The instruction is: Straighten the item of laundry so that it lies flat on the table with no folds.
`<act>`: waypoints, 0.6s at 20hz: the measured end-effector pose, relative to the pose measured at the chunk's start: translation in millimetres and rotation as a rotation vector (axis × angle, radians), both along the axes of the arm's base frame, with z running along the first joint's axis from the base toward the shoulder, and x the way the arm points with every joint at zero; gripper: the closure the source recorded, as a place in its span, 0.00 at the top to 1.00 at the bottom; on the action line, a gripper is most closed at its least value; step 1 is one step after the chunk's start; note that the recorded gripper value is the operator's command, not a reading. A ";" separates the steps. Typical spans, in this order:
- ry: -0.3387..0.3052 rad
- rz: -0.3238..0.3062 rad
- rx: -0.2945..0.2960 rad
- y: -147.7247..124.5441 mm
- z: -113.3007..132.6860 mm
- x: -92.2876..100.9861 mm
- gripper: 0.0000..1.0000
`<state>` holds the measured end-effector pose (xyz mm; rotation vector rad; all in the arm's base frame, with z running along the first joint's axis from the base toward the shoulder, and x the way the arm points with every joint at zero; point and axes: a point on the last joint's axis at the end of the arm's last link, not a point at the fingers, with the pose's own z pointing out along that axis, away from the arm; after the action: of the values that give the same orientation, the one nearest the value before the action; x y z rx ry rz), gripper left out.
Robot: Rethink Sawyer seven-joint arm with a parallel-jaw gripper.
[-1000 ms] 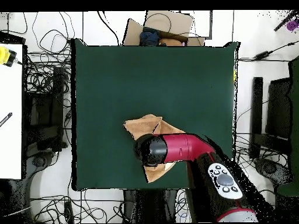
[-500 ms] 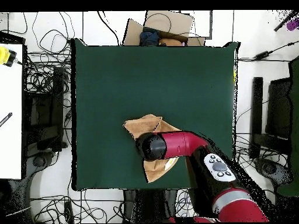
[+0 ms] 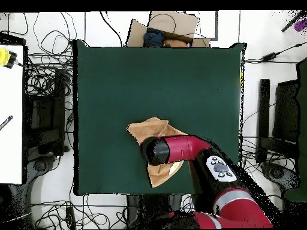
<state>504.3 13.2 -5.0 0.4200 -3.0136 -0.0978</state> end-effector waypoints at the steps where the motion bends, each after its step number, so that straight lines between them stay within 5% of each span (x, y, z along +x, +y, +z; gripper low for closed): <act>1: 0.003 0.000 -0.002 -0.4 -1.4 -1.1 1.00; 12: -0.009 0.008 0.002 5.9 -8.0 -0.4 1.00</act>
<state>503.9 19.1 -13.0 0.4339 -3.0210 -0.0989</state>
